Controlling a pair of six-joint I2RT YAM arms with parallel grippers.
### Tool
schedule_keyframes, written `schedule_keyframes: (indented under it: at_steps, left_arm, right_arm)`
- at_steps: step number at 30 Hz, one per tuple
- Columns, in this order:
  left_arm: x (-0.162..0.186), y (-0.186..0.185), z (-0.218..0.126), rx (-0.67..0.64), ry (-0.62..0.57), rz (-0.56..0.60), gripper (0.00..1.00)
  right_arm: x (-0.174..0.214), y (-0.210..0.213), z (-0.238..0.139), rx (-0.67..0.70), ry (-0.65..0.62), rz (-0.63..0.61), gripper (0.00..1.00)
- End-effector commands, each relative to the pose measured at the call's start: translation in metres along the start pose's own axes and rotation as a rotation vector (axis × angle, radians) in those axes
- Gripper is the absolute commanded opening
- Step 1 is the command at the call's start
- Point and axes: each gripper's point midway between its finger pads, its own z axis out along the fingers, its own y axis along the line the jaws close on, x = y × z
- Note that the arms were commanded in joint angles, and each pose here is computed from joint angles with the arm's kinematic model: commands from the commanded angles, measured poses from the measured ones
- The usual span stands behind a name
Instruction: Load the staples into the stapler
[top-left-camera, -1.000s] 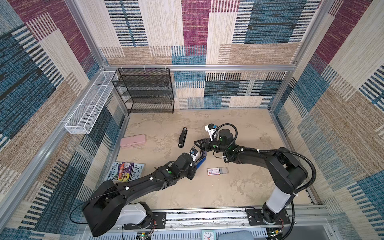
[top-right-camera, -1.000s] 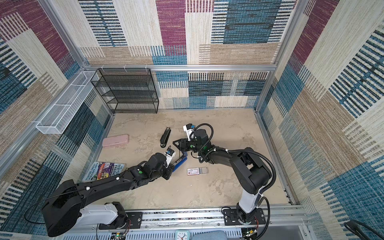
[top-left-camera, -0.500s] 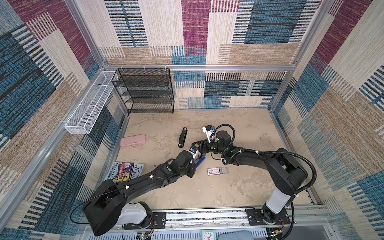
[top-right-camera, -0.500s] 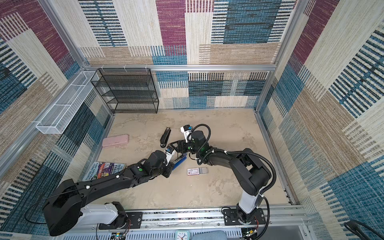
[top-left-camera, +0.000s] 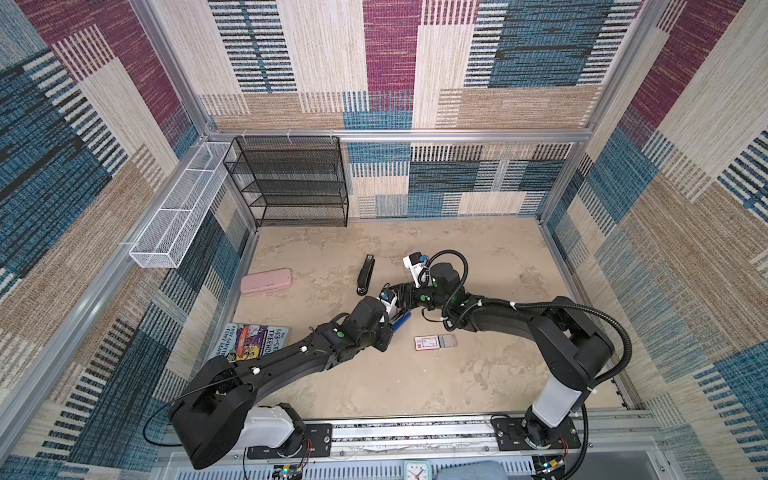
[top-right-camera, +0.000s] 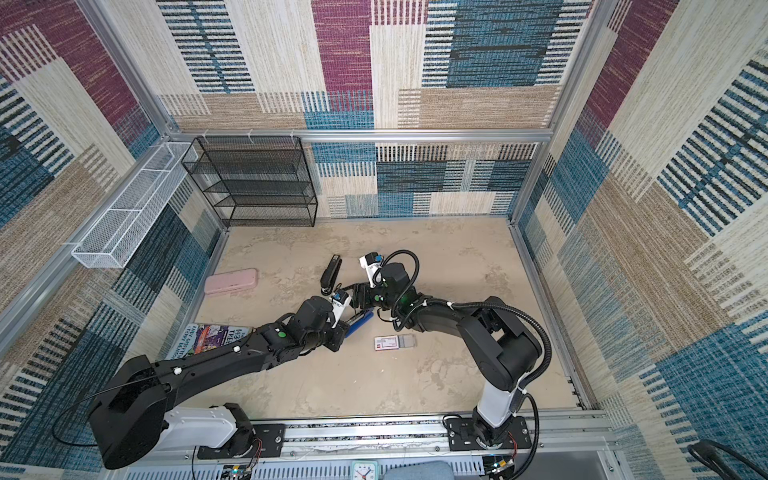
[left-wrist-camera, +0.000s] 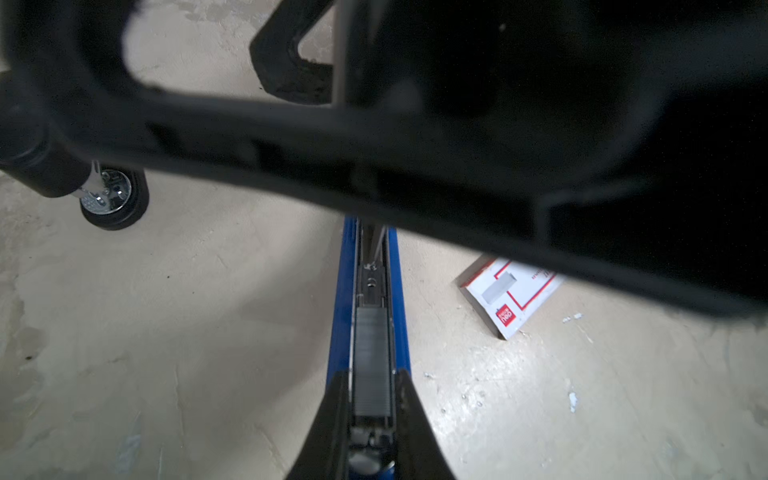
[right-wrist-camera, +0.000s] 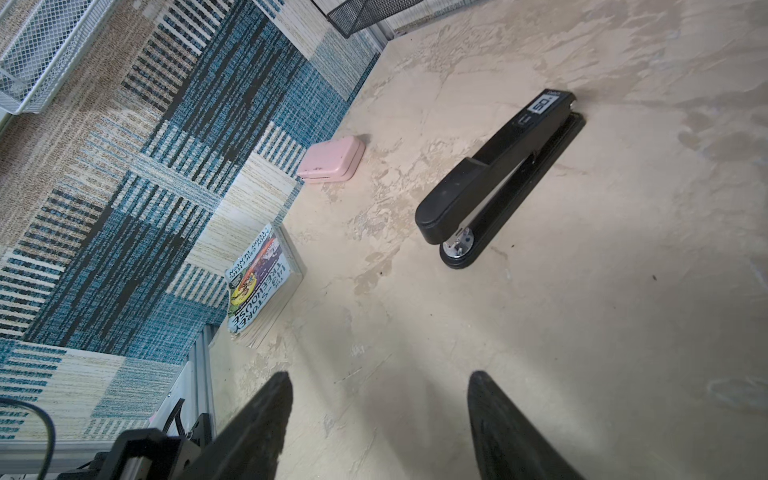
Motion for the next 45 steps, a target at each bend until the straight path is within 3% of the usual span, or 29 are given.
schedule_keyframes:
  at_steps: [1, 12, 23, 36, 41, 45]
  left_arm:
    - [-0.018, 0.004, 0.001, -0.021, -0.061, -0.038, 0.02]
    - [-0.012, 0.015, 0.007, -0.066, -0.027, -0.067, 0.01]
    - [-0.002, 0.043, 0.01, -0.188, -0.071, -0.071, 0.02]
    - [-0.031, 0.048, 0.074, -0.251, -0.127, -0.005, 0.02]
    - [-0.042, 0.046, 0.1, -0.263, -0.112, 0.019, 0.08]
    - [-0.041, 0.043, 0.108, -0.251, -0.076, 0.024, 0.25]
  right_arm:
    - [0.004, 0.007, 0.002, -0.03, 0.029, 0.033, 0.72]
    - [0.007, 0.01, 0.003, -0.047, 0.054, 0.037, 0.76]
    - [0.012, -0.034, -0.021, 0.135, 0.022, 0.106, 0.75]
    - [0.012, -0.066, -0.084, 0.266, -0.075, 0.153, 0.74]
    - [0.017, -0.07, -0.098, 0.291, -0.097, 0.166, 0.74]
    - [0.017, -0.072, -0.108, 0.305, -0.116, 0.17, 0.74]
